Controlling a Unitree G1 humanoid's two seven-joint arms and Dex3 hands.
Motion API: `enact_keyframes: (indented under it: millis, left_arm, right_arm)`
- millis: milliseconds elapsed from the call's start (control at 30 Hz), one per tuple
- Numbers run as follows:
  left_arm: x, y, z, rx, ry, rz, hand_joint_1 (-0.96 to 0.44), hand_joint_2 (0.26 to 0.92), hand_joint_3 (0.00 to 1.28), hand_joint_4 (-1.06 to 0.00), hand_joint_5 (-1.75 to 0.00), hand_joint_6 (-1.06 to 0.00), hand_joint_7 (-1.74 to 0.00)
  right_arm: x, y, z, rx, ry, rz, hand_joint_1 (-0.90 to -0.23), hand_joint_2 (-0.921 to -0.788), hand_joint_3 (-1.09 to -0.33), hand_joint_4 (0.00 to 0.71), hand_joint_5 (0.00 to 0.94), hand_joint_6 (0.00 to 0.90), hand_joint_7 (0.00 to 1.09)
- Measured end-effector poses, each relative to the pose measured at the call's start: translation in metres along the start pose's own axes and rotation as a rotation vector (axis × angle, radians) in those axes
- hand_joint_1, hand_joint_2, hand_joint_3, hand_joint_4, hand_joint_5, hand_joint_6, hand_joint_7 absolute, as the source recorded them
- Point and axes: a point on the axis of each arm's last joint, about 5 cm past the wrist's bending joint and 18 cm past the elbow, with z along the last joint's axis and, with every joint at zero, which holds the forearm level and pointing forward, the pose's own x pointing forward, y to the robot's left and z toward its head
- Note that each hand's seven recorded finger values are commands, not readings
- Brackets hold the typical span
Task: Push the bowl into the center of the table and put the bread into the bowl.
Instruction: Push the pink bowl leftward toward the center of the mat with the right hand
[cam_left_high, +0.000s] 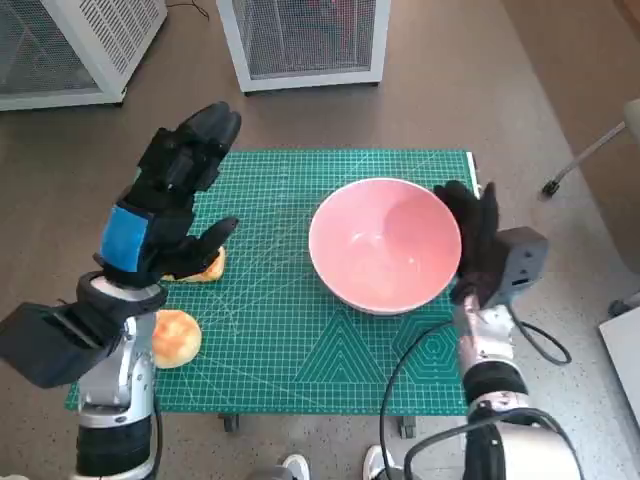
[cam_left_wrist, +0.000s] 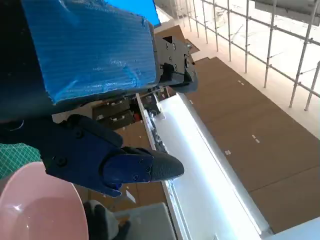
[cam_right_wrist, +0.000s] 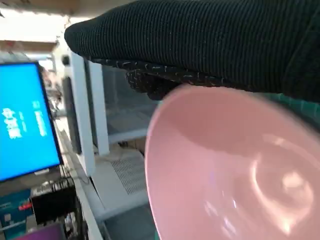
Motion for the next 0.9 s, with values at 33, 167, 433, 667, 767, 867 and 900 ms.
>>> enact_keyframes:
  millis: [33,167,433,667,767,867,900]
  left_arm:
    - [-0.001,0.000,0.001,0.002,0.002,0.002,-0.57,0.921,0.36,-0.27,0.00,-0.13,-0.46]
    - [-0.004,0.000,0.003,0.009,0.008,0.012,-0.59,0.921,0.36,-0.27,0.00,-0.12,-0.46]
    - [-0.011,0.000,0.008,0.016,0.021,0.035,-0.59,0.921,0.36,-0.26,0.00,-0.11,-0.48]
    - [-0.016,0.000,0.011,0.034,0.030,0.062,-0.61,0.921,0.37,-0.25,0.00,-0.07,-0.54]
    - [-0.019,0.000,0.012,0.039,0.034,0.073,-0.61,0.921,0.37,-0.25,0.00,-0.07,-0.55]
    - [-0.021,0.000,0.013,0.042,0.035,0.080,-0.61,0.921,0.37,-0.25,0.00,-0.05,-0.59]
    - [-0.021,0.000,0.014,0.042,0.035,0.082,-0.61,0.921,0.37,-0.25,0.00,-0.04,-0.60]
  right_arm:
    - [-0.0001,0.003,-0.001,0.008,0.007,0.004,-0.538,-0.921,-0.750,0.266,0.008,0.441,0.03]
    - [-0.0007,0.012,-0.005,0.038,0.029,0.023,-0.550,-0.921,-0.723,0.268,0.006,0.457,0.04]
    - [0.0011,0.027,-0.006,0.095,0.058,0.066,-0.578,-0.921,-0.678,0.275,0.006,0.474,0.04]
    - [0.0057,0.041,0.001,0.131,0.050,0.101,-0.587,-0.921,-0.658,0.275,0.004,0.483,0.04]
    - [0.0075,0.046,0.004,0.136,0.049,0.119,-0.588,-0.921,-0.656,0.276,0.004,0.484,0.04]
    - [0.0090,0.050,0.006,0.137,0.044,0.132,-0.589,-0.921,-0.657,0.279,0.005,0.486,0.04]
    - [0.0092,0.051,0.007,0.137,0.043,0.135,-0.589,-0.921,-0.657,0.280,0.005,0.486,0.04]
